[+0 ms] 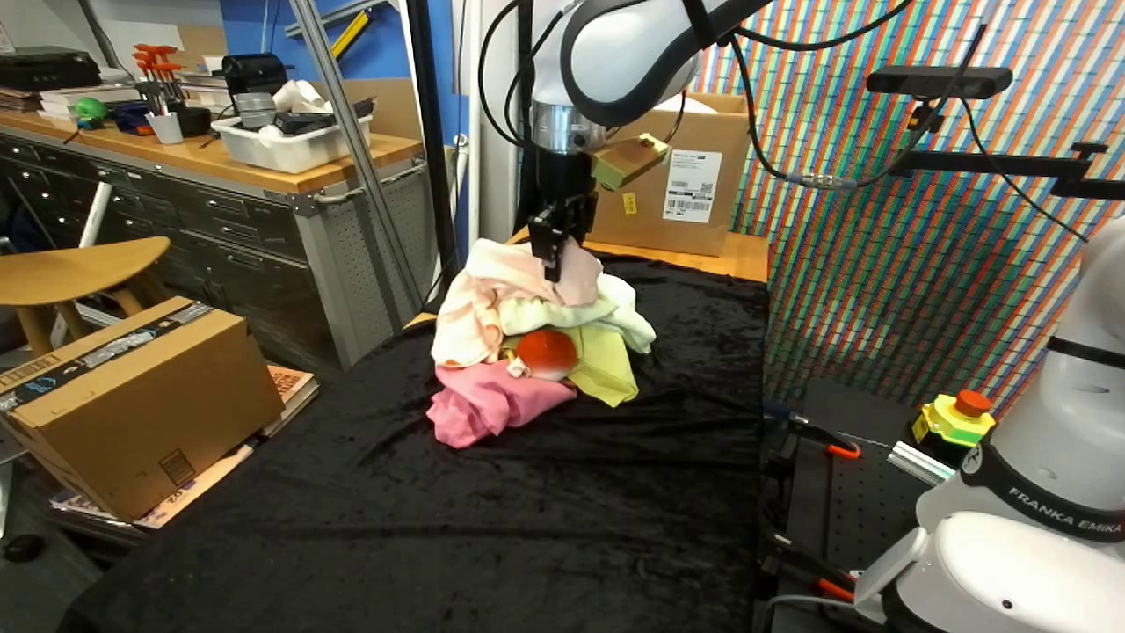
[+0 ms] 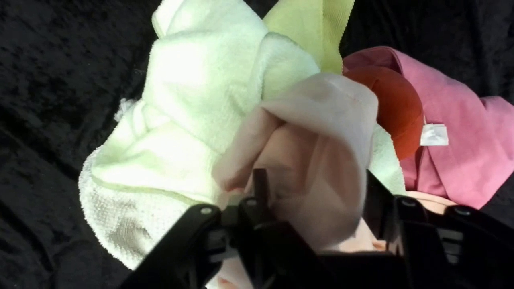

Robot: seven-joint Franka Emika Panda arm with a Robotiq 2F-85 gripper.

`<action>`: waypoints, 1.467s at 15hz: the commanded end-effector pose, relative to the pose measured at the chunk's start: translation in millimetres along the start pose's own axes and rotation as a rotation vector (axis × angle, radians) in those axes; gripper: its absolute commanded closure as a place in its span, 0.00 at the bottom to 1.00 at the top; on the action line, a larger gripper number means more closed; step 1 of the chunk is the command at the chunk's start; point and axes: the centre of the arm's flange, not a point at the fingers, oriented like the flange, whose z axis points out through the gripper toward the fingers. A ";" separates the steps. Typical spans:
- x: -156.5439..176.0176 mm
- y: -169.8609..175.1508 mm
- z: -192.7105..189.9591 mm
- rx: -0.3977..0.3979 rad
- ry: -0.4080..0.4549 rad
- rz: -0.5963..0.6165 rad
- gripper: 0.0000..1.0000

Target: Heap up the things on the table into a pile

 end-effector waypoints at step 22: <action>-180.7 15.0 -140.6 0.119 0.078 -0.049 0.00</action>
